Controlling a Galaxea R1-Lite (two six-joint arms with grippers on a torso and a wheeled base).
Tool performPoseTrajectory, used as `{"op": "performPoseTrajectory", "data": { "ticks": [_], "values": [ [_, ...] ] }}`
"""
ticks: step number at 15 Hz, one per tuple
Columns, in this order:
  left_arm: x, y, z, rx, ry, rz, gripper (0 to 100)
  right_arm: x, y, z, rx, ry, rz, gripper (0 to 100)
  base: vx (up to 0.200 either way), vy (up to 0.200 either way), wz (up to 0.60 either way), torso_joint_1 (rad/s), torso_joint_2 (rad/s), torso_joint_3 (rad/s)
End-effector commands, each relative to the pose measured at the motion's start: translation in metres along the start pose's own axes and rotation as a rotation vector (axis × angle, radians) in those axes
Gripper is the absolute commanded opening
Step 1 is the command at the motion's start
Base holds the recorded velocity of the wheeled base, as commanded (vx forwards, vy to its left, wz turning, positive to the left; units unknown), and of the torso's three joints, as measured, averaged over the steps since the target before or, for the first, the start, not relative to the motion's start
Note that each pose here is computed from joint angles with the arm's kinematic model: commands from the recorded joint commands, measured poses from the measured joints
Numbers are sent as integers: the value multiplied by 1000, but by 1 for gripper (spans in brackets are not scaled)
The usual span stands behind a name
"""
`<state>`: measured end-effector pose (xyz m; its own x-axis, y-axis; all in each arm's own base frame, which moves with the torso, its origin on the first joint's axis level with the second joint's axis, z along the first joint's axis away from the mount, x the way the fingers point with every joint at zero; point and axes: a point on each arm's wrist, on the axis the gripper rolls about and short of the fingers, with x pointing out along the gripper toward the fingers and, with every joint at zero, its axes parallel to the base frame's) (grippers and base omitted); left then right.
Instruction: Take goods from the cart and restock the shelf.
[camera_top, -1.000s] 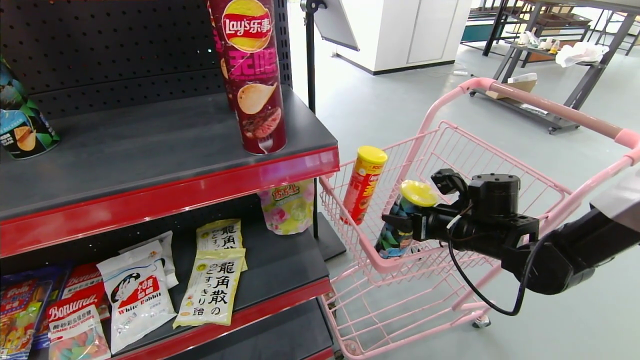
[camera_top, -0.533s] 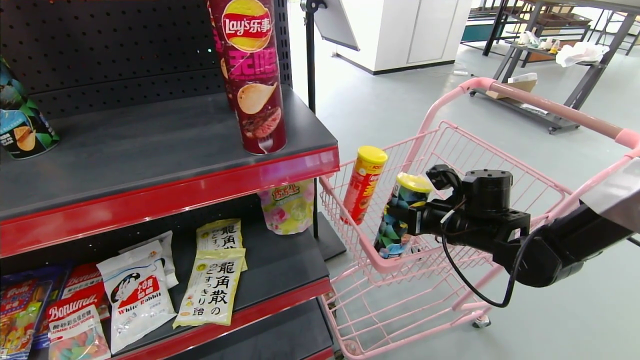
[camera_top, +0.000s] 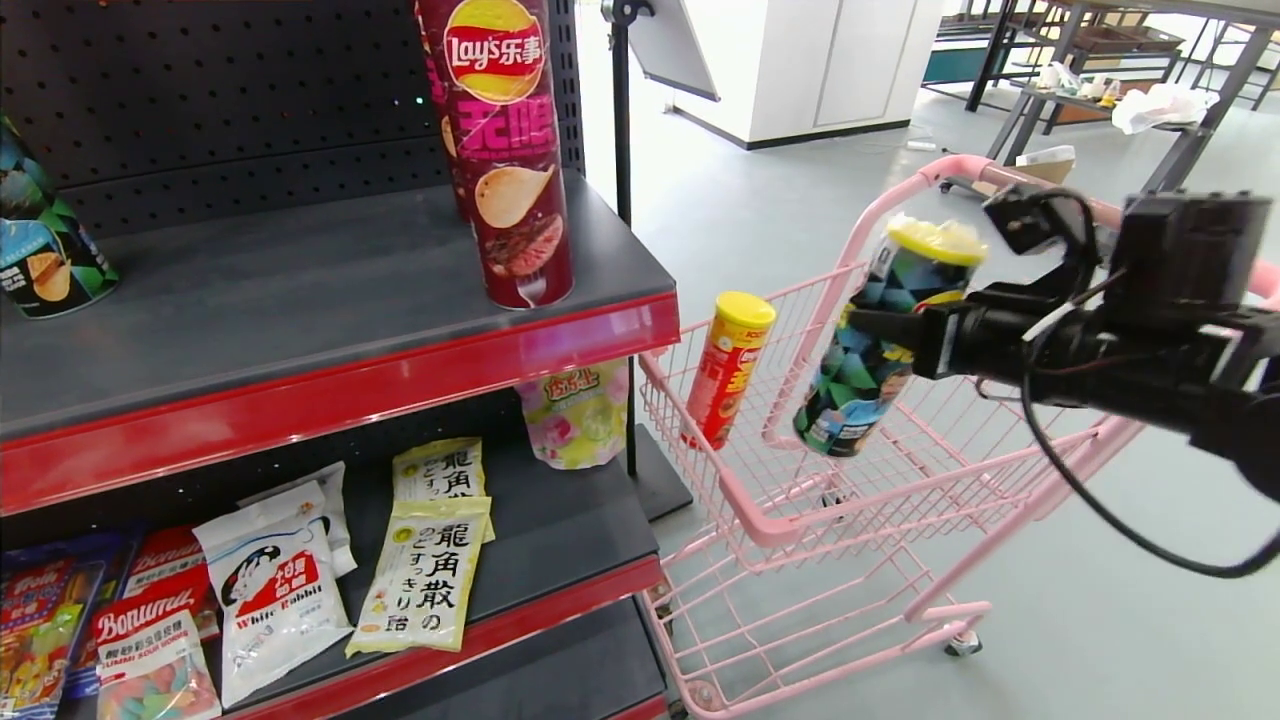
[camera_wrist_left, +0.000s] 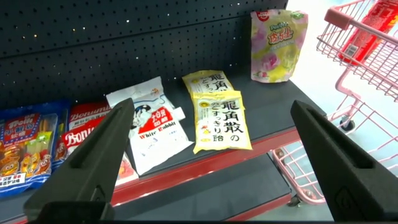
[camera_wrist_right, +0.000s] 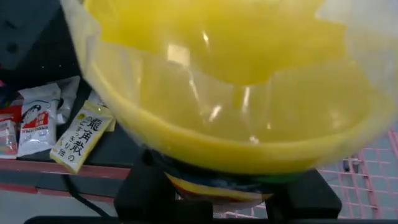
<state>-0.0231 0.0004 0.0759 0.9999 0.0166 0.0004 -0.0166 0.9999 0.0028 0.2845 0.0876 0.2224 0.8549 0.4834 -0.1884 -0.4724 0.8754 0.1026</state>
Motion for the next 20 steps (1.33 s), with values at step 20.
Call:
{"op": "performPoseTrajectory", "data": {
  "ticks": [20],
  "values": [
    [0,0,0,-3,2,-1,100,-250,48,-66,-99,94,-269,0,0,0,0,14,-47,-34]
  ]
}}
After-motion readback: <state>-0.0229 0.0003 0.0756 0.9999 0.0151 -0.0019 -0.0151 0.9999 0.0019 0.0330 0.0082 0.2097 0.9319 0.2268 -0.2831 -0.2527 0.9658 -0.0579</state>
